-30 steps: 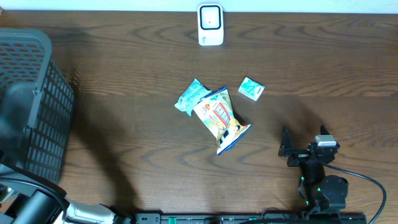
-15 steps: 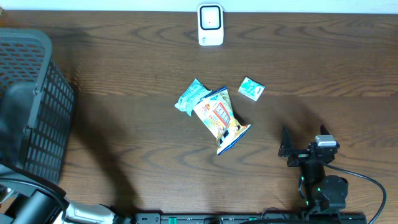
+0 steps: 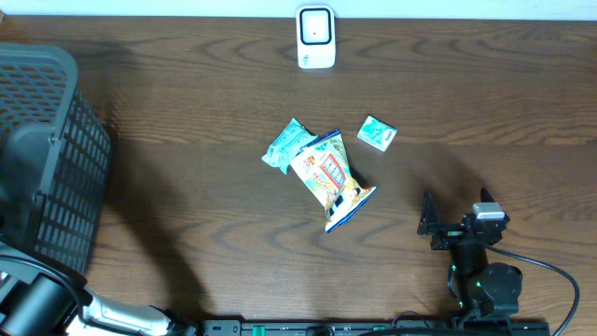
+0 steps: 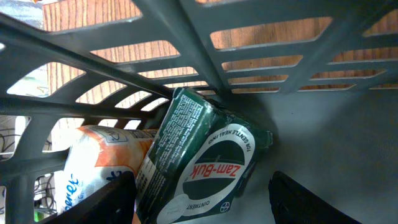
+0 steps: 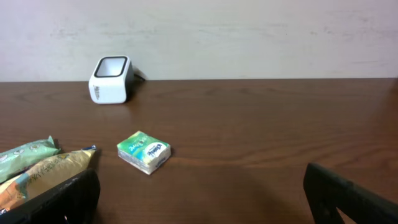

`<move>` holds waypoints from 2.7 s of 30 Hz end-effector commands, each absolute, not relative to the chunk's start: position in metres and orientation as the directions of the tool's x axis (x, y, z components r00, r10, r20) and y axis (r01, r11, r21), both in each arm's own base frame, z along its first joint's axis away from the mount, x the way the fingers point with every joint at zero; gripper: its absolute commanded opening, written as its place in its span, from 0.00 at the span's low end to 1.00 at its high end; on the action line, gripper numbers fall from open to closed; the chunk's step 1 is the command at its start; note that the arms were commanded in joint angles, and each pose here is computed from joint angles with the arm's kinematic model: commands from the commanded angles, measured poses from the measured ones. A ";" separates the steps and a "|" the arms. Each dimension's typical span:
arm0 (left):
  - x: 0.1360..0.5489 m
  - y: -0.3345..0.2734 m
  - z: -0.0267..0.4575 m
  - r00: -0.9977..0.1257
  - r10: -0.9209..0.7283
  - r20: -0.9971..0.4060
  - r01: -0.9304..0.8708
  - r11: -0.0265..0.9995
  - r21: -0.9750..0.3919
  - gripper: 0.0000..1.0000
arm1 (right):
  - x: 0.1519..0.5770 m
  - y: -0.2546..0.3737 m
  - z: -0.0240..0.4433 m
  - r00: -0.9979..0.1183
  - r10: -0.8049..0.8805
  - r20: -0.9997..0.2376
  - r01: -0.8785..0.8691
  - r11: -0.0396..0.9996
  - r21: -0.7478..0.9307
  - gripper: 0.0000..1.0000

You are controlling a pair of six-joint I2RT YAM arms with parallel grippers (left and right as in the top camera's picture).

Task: Scan the item barcode
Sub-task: 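Lower the left gripper into the basket toward the dark green Zam-Buk box, then grasp the dark green Zam-Buk box with the left gripper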

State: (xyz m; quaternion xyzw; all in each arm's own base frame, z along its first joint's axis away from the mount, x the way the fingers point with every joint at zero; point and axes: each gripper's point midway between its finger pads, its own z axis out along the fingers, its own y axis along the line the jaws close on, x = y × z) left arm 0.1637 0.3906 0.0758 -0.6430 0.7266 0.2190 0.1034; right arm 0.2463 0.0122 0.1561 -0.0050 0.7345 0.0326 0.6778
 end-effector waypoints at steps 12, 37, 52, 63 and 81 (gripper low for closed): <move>0.235 0.359 0.072 -0.294 -0.890 -0.347 -0.913 0.370 -0.175 0.50 | 0.246 0.014 0.155 -0.085 0.025 -0.996 -0.059 0.998 0.030 0.99; 0.198 0.374 0.037 -0.122 -0.941 -0.317 -0.992 0.128 0.001 0.90 | 0.246 0.014 0.155 -0.085 0.025 -0.996 -0.059 0.998 0.030 0.99; 0.221 0.383 0.042 -0.136 -0.925 -0.353 -0.977 0.184 -0.105 0.90 | 0.246 0.014 0.155 -0.085 0.025 -0.996 -0.059 0.998 0.030 0.99; 0.226 0.389 0.045 -0.163 -0.909 -0.384 -0.969 0.220 -0.110 0.89 | 0.246 0.014 0.155 -0.084 0.024 -0.996 -0.059 0.998 0.029 0.99; 0.231 0.411 0.053 -0.139 -0.868 -0.476 -0.972 0.212 -0.101 0.90 | 0.246 0.014 0.155 -0.084 0.024 -0.996 -0.059 0.998 0.029 0.99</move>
